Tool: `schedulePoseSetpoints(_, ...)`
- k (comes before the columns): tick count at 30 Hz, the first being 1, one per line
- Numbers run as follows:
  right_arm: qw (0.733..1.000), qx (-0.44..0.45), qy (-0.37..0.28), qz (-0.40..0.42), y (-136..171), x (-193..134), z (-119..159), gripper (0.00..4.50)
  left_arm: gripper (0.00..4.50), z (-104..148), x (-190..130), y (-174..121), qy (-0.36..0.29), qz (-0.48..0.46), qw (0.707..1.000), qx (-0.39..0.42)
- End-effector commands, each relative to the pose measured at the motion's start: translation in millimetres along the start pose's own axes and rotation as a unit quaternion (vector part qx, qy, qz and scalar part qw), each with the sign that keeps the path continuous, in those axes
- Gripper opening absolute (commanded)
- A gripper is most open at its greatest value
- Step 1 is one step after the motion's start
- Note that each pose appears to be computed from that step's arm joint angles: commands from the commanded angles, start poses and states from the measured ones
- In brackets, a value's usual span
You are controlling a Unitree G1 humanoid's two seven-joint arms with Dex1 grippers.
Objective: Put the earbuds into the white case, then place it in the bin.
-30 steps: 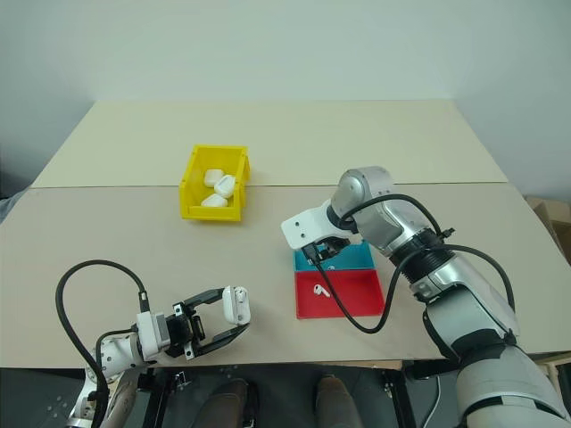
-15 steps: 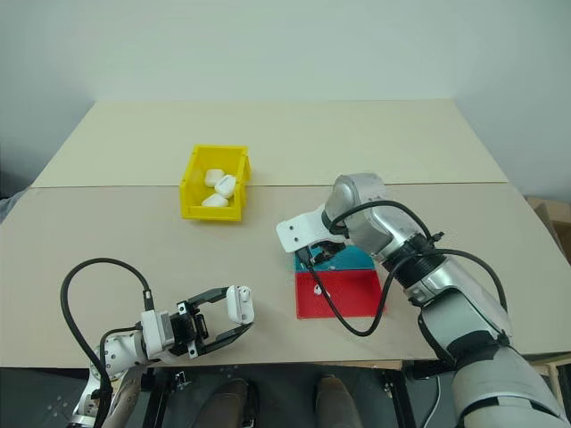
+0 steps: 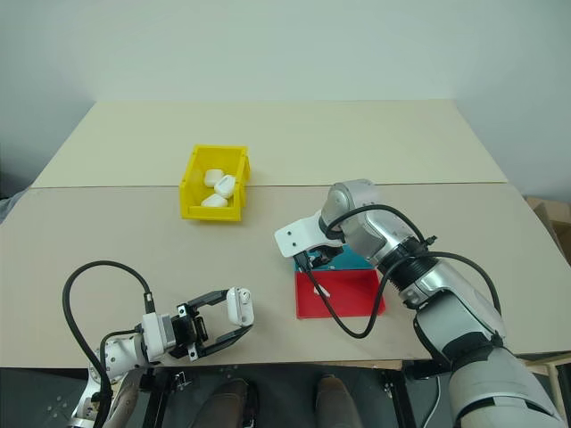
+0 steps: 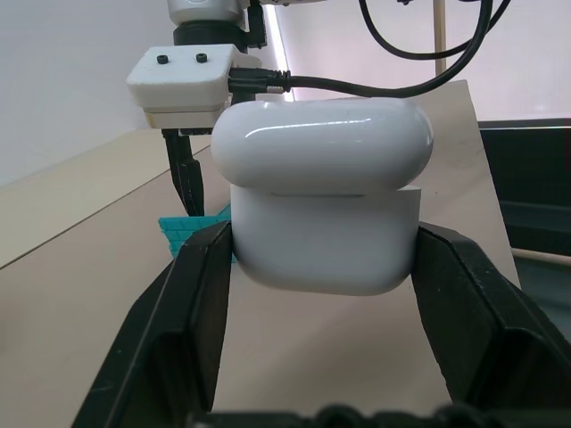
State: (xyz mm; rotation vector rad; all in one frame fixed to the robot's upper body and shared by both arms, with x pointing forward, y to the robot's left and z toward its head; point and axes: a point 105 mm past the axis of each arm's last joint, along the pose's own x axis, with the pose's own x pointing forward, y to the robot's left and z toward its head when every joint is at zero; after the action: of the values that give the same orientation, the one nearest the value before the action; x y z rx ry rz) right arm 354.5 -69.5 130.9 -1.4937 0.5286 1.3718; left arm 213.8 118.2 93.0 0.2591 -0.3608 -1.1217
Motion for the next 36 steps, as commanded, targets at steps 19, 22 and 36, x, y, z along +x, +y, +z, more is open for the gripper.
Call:
schedulePoseSetpoints(19,1.000,-0.030,0.003,0.007,5.5,-1.1,-0.6,1.33,2.74,9.7,-0.3,1.1,-0.016,0.002,1.000,0.019)
schedulePoseSetpoints(22,1.000,-0.029,0.000,0.005,5.7,-0.8,0.1,1.12,2.74,9.7,-0.6,0.7,-0.016,0.001,1.000,0.018)
schedulePoseSetpoints(36,0.985,0.070,-0.096,-0.124,-17.8,-70.5,7.5,1.12,2.74,36.2,19.5,21.6,-0.079,0.013,0.996,0.032)
